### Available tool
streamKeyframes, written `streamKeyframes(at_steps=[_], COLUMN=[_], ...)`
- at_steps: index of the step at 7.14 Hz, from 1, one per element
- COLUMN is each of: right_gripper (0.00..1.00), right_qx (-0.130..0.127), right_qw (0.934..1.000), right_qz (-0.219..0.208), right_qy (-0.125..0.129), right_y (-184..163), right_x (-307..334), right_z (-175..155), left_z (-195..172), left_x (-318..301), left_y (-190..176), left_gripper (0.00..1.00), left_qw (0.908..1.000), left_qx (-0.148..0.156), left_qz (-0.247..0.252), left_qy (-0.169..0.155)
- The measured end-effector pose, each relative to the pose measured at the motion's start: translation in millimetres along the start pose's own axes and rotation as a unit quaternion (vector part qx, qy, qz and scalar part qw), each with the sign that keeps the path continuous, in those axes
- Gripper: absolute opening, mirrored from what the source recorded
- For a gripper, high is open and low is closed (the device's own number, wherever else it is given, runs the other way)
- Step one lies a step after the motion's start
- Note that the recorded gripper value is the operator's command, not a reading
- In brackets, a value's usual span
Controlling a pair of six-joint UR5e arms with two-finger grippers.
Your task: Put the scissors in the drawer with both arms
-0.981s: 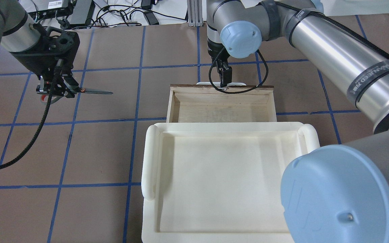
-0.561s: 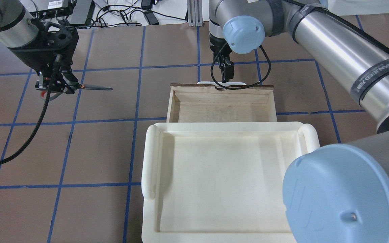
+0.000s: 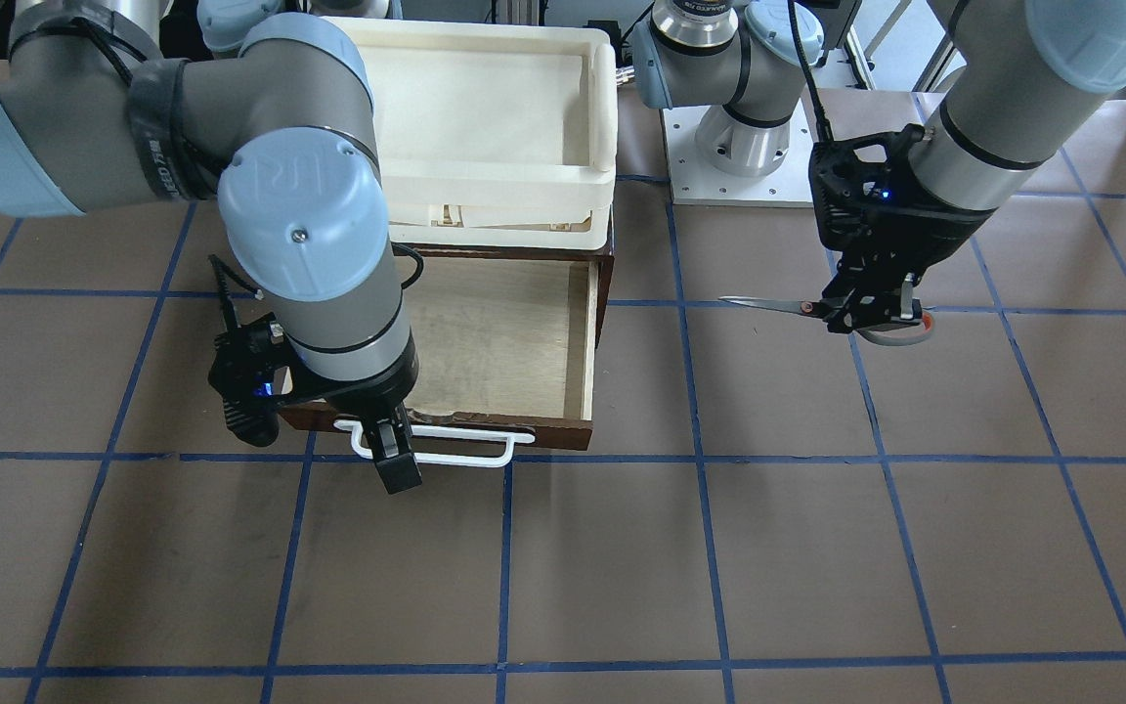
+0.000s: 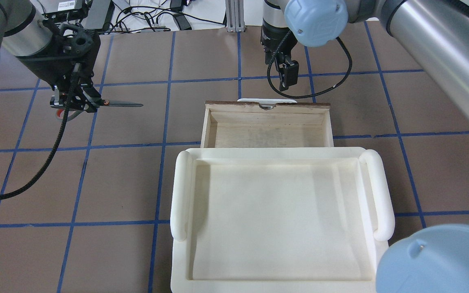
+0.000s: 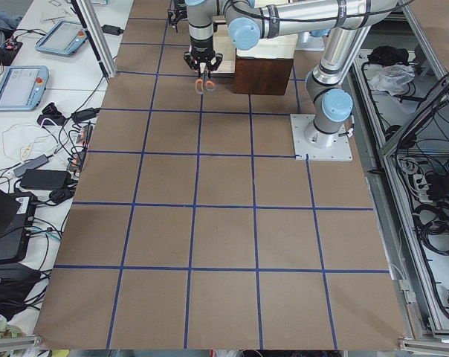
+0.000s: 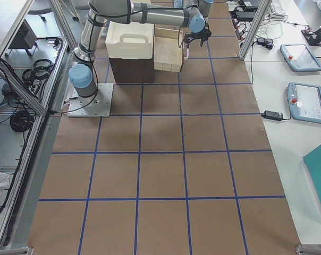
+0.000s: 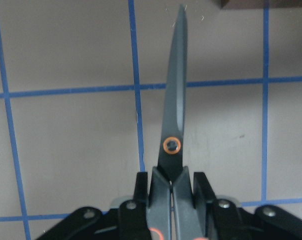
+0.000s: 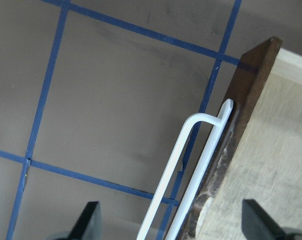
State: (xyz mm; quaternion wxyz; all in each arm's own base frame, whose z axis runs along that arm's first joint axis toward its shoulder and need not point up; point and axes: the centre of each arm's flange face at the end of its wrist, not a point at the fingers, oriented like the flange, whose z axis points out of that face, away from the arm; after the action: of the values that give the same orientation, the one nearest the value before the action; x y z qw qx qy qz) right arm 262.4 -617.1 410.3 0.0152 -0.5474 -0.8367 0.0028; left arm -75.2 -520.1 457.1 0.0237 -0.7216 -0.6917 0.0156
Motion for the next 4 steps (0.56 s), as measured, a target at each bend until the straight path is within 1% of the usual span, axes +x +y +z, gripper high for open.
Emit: streamKeyframes(at_steps=[1,2,3,4], right_gripper=[1.00,1.00,1.00,1.00], right_qx=[0.019,0.037,0.049,0.056], right_qw=[0.9966,0.9879,0.9752,0.9562], right_qz=[-0.080,-0.150,-0.215,-0.287], right_qy=[-0.009,-0.015,-0.018,-0.017], right_y=[-24,-50,-73,-93], right_x=[12,25,39,52], right_z=[-22,-43,-60,-71], left_z=[2,7,15,27], left_x=[1,5,7,6], left_y=[-32,-69,-102,-129], left_gripper=[0.00,0.00,0.00,0.00], left_qw=[1.0000,0.9997,0.9993,0.9993], left_qx=[0.001,0.002,0.002,0.001], left_qz=[-0.007,-0.023,-0.036,-0.037], left_qy=[0.001,0.004,0.006,0.006])
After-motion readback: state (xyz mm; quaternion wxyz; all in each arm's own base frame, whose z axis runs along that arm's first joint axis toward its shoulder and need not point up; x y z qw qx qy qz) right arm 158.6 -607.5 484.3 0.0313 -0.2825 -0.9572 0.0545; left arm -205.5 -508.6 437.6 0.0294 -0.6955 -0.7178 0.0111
